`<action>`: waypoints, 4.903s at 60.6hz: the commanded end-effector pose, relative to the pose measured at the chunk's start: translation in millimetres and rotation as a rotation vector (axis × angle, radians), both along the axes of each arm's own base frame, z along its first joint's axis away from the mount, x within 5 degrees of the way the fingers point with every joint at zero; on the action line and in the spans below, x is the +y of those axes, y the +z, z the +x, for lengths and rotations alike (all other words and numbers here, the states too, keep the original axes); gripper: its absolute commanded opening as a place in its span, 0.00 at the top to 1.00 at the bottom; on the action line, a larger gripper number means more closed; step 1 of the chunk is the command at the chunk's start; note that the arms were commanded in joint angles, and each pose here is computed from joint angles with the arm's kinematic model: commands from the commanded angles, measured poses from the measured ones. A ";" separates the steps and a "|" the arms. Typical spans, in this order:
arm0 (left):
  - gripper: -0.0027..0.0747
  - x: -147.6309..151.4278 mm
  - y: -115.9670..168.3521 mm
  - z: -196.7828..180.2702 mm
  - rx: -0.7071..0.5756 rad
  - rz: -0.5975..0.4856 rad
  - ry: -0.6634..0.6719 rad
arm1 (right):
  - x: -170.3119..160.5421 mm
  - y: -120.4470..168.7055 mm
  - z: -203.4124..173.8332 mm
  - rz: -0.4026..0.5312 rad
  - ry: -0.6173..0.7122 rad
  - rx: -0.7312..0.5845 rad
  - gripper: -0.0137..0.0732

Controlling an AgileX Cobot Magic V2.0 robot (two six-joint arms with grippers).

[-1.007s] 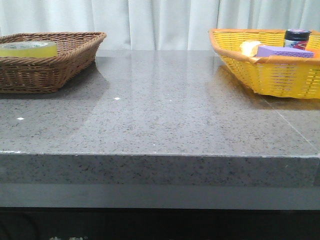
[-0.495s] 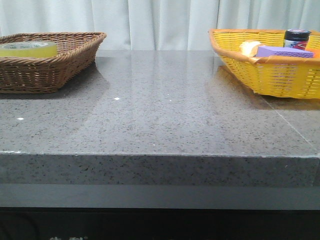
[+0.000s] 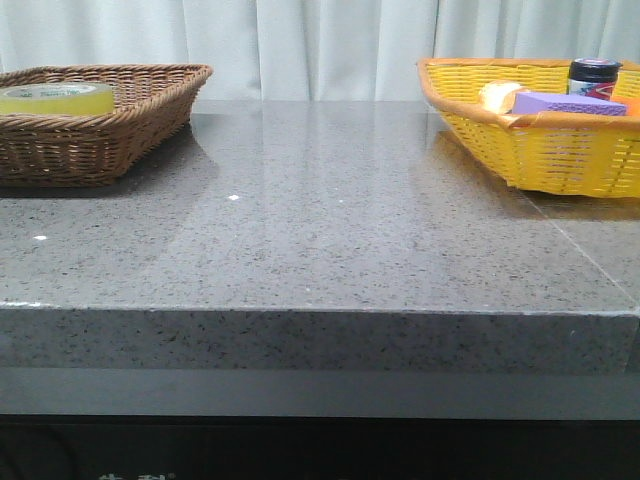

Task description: Transfer tape with both arms

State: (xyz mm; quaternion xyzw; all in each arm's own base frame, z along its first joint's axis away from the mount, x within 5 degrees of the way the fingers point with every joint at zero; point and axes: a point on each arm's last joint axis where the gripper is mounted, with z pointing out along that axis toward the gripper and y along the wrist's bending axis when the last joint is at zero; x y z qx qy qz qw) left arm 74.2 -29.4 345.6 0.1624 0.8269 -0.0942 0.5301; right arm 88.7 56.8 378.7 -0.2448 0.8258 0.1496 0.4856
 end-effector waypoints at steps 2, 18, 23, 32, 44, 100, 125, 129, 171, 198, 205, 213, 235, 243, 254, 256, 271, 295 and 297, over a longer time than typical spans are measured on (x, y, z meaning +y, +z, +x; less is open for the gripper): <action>0.74 -0.1 15.6 2.5 -0.104 -0.050 0.016 | -0.2 11.9 1.0 0.046 -0.009 -0.071 0.73; 0.99 0.1 18.1 3.4 -0.127 -0.071 0.026 | -0.2 11.1 1.1 0.044 -0.009 -0.067 0.92; 0.99 -0.1 18.2 3.4 -0.126 -0.073 0.026 | -0.2 11.1 1.1 0.044 -0.009 -0.067 0.92; 0.99 -0.1 18.2 3.4 -0.126 -0.073 0.026 | -0.2 11.1 1.1 0.044 -0.009 -0.067 0.92; 0.99 -0.1 18.2 3.4 -0.126 -0.073 0.026 | -0.2 11.1 1.1 0.044 -0.009 -0.067 0.92; 0.99 27.1 -121.0 -23.1 -0.442 -0.201 0.344 | -0.1 10.8 1.1 0.043 -0.009 -0.066 0.92; 0.99 24.9 -131.7 -20.2 -0.536 -0.219 0.293 | -0.2 10.5 1.0 0.042 -0.009 -0.064 0.92; 0.99 24.9 -131.7 -20.2 -0.536 -0.219 0.293 | -0.2 10.5 1.0 0.042 -0.009 -0.064 0.92; 0.99 26.6 -131.0 -20.0 -0.546 -0.213 0.322 | -0.2 10.5 1.0 0.042 -0.009 -0.064 0.92; 0.99 26.6 -131.0 -20.0 -0.546 -0.213 0.322 | -7.5 12.6 -5.7 0.054 -0.040 -0.095 0.92; 0.99 26.6 -131.0 -20.0 -0.546 -0.213 0.322 | -19.3 4.7 -10.4 0.063 -0.135 -0.126 0.92; 0.99 26.6 -131.0 -20.0 -0.546 -0.213 0.322 | -32.9 -11.2 -18.2 0.092 -0.264 -0.218 0.92; 0.99 26.6 -131.0 -20.0 -0.546 -0.213 0.322 | -52.1 -92.2 -36.4 0.176 -0.497 -0.528 0.92; 0.99 26.6 -131.0 -20.0 -0.546 -0.213 0.322 | -54.8 -122.0 -34.4 0.166 -0.543 -0.534 0.92; 0.99 26.6 -131.0 -20.0 -0.546 -0.213 0.322 | -56.4 -154.3 -33.5 0.165 -0.568 -0.552 0.92; 0.99 26.6 -131.0 -20.0 -0.546 -0.213 0.322 | -56.7 -159.1 -33.9 0.167 -0.570 -0.563 0.92; 0.99 26.6 -131.1 -19.9 -0.544 -0.212 0.323 | -57.1 -176.0 -34.0 0.157 -0.580 -0.532 0.92; 0.99 26.6 -131.1 -19.9 -0.544 -0.212 0.323 | -57.9 -167.3 -34.7 0.184 -0.583 -0.626 0.92; 0.99 26.6 -131.1 -19.9 -0.544 -0.212 0.323 | -58.0 -166.0 -34.9 0.187 -0.584 -0.640 0.92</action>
